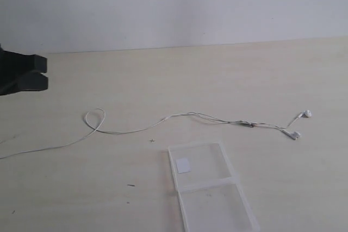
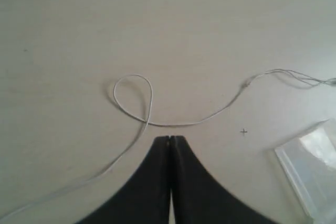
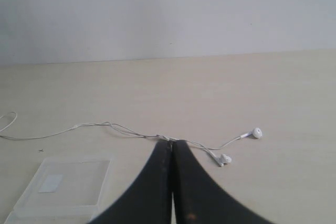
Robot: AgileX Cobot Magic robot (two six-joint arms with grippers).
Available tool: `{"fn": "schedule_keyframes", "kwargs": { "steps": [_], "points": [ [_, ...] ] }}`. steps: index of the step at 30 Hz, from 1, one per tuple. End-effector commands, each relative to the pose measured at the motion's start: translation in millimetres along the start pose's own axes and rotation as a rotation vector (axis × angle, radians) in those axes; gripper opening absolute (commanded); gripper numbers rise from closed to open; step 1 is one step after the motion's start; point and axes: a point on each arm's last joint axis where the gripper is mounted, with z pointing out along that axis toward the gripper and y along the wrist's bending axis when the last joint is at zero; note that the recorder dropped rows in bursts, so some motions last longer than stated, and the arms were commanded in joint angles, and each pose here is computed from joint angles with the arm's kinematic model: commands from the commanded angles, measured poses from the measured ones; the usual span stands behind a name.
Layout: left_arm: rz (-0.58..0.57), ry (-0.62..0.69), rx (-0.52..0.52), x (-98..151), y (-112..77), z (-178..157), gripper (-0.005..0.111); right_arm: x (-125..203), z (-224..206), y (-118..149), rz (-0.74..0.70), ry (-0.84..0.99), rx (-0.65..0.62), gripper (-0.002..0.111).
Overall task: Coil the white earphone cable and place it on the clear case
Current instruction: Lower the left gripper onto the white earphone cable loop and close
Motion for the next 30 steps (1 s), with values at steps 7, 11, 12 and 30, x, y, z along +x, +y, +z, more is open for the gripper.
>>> {"fn": "schedule_keyframes", "kwargs": {
  "steps": [7, 11, 12, 30],
  "points": [
    [-0.023, 0.144, 0.020, -17, -4.6, 96, 0.051, 1, 0, 0, -0.005, -0.010, 0.004, 0.000],
    [0.000, 0.175, 0.026, -15, -10.5, 122, 0.051, 1, 0, 0, -0.005, -0.010, 0.004, 0.000],
    [0.004, 0.184, 0.028, -13, -11.8, 128, 0.051, 1, 0, 0, -0.005, -0.010, 0.004, 0.000],
    [0.004, 0.180, -0.046, -2, 1.2, 170, 0.051, 1, 0, 0, -0.005, -0.010, 0.004, 0.000]
  ]
}}
